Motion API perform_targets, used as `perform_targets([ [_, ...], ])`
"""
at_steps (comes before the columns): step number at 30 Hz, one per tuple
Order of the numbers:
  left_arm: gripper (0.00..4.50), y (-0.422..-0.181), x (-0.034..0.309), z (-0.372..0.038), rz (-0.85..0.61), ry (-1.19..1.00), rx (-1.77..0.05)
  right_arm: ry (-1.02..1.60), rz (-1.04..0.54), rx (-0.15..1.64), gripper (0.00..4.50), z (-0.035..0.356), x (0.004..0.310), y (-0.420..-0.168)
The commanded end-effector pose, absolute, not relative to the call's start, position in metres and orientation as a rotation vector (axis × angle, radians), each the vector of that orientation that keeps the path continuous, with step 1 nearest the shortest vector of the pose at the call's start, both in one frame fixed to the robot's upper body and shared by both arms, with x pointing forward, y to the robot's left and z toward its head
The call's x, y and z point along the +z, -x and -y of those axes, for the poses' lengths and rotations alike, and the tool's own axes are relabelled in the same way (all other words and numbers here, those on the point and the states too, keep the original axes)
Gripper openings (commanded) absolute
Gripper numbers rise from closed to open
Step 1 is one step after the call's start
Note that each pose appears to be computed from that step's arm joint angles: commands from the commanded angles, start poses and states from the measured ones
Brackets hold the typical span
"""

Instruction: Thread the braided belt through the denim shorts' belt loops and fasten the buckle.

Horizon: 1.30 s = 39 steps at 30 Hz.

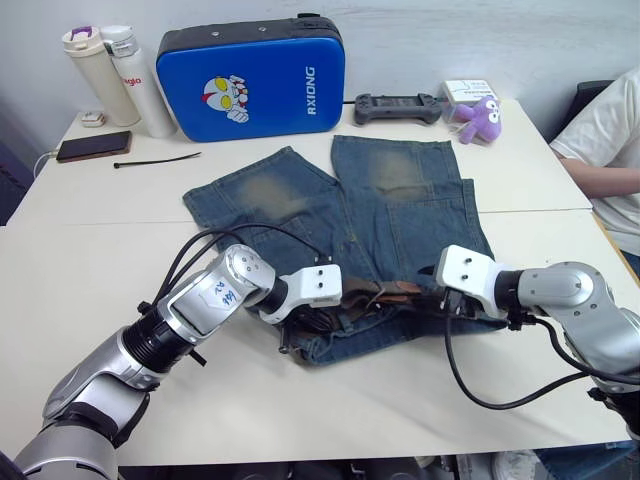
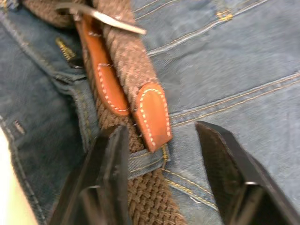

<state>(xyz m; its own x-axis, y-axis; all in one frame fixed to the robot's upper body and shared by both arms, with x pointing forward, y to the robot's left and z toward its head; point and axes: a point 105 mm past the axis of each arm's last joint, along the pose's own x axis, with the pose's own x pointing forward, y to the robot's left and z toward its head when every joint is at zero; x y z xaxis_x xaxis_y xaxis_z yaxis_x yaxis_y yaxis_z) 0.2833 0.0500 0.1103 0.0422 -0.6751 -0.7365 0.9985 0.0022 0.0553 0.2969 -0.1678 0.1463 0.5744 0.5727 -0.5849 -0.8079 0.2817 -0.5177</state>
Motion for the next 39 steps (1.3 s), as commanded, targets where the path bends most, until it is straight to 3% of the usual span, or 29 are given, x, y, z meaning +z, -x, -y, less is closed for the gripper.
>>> perform_targets([
  [1,0.0,-0.292,0.101,-0.063,-0.643,-0.711,-1.351,0.92,-0.282,0.929,2.45,0.167,0.149,-0.302],
  [14,0.0,-0.292,0.103,-0.064,-0.631,-0.708,-1.331,1.008,-0.274,0.988,2.45,0.154,0.137,-0.317],
  [17,0.0,-0.294,0.103,-0.067,-0.632,-0.708,-1.32,1.012,-0.266,0.993,1.59,0.152,0.138,-0.317],
  [20,0.0,-0.295,0.103,-0.069,-0.635,-0.709,-1.313,1.032,-0.237,0.98,0.17,0.153,0.143,-0.318],
  [21,0.0,-0.295,0.103,-0.069,-0.636,-0.709,-1.312,1.047,-0.225,0.974,0.08,0.154,0.146,-0.319],
  [31,0.0,-0.288,0.089,-0.077,-0.695,-0.743,-1.344,1.227,-0.204,0.789,0.08,0.214,0.187,-0.298],
  [35,0.0,-0.286,0.087,-0.073,-0.691,-0.758,-1.372,1.251,-0.29,0.747,0.08,0.243,0.177,-0.28],
  [39,0.0,-0.284,0.086,-0.074,-0.7,-0.769,-1.395,1.251,-0.307,0.742,0.08,0.247,0.165,-0.27],
])
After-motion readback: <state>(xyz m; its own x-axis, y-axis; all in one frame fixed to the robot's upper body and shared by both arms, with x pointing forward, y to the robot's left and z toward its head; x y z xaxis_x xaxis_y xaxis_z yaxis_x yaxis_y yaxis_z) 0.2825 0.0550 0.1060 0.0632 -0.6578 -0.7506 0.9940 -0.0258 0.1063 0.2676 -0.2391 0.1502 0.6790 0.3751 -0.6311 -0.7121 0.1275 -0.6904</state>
